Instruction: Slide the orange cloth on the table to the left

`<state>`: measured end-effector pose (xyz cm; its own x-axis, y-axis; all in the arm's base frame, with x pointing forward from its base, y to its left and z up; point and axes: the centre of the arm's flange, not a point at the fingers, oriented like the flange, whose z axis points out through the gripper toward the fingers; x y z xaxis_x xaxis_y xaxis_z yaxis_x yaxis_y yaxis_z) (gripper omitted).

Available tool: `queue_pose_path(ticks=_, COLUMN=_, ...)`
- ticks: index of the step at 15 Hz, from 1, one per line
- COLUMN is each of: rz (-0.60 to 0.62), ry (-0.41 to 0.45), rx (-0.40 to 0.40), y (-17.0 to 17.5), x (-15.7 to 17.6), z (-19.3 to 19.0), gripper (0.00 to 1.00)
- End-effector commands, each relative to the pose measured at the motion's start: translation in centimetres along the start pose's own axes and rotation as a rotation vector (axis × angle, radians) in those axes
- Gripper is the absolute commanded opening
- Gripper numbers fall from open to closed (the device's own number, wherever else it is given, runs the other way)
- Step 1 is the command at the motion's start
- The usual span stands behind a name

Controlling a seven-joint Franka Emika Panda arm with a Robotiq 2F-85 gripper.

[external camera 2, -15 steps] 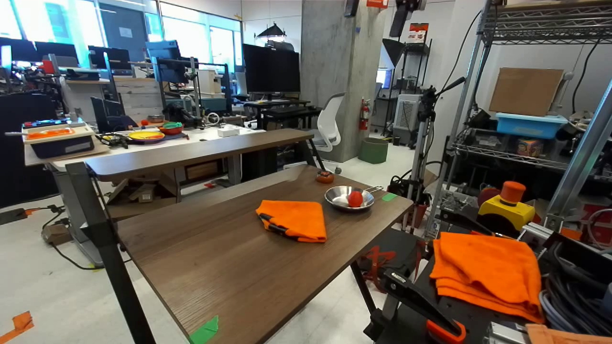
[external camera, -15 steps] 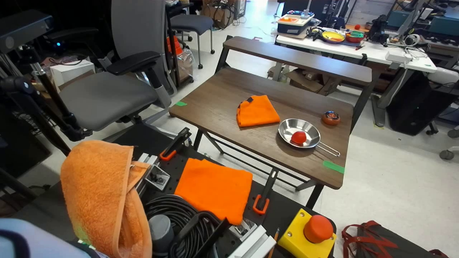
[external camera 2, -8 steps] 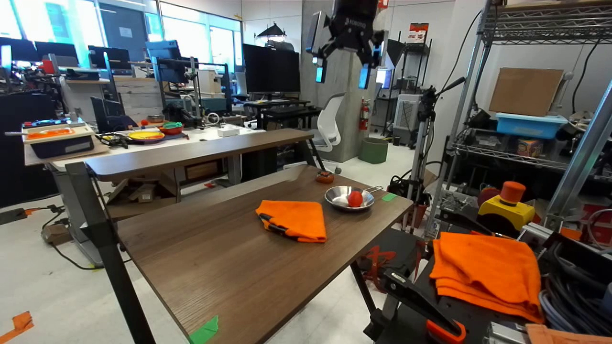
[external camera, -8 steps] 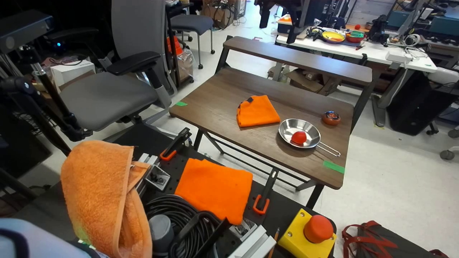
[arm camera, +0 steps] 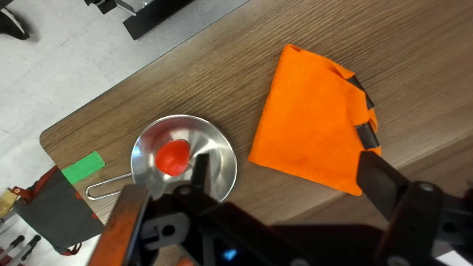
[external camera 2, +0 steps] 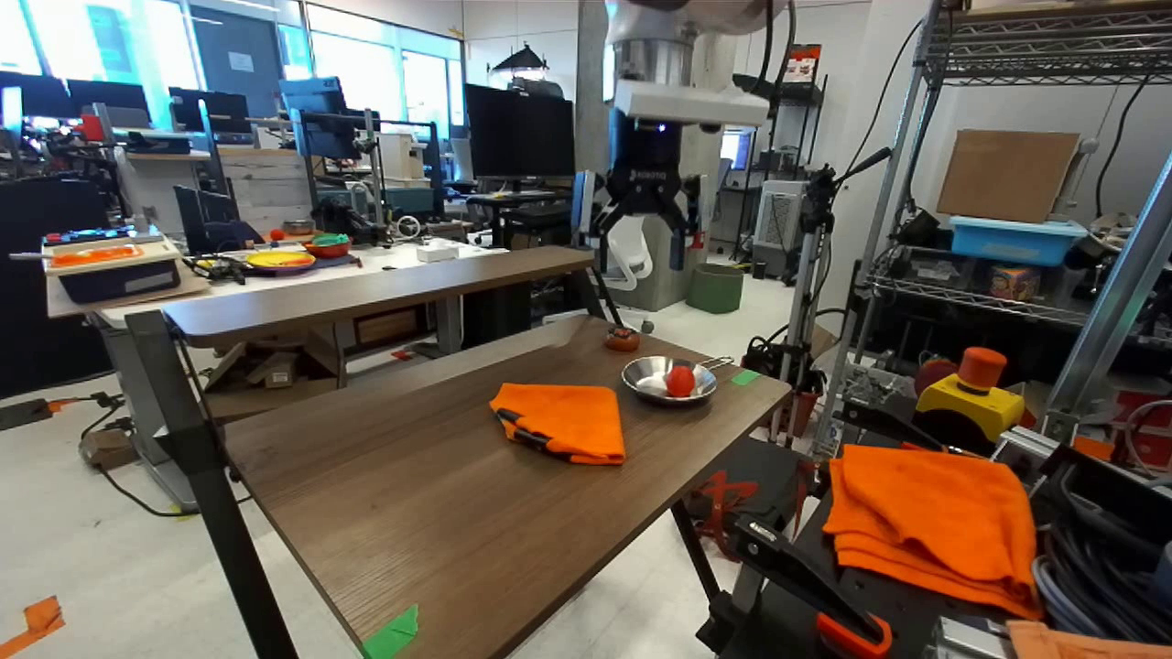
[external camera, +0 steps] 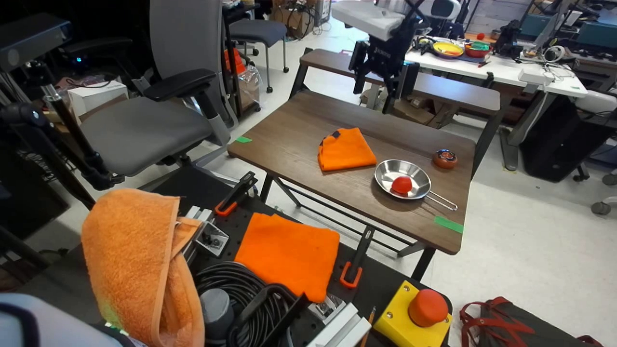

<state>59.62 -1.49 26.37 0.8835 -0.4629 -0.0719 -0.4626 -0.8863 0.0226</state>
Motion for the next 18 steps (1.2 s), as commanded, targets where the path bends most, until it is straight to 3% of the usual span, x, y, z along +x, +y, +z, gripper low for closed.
queue_pose_path(ticks=1, rz=0.041, ry=-0.005, rx=-0.042, y=-1.6, x=3.7, z=4.0, gripper=1.0)
queue_pose_path(ticks=12, rz=0.063, ry=-0.014, rx=-0.187, y=-6.8, x=5.6, z=14.0, gripper=1.0)
queue_pose_path(ticks=18, rz=0.118, ry=-0.043, rx=-0.273, y=-8.0, x=7.2, z=18.9, gripper=1.0)
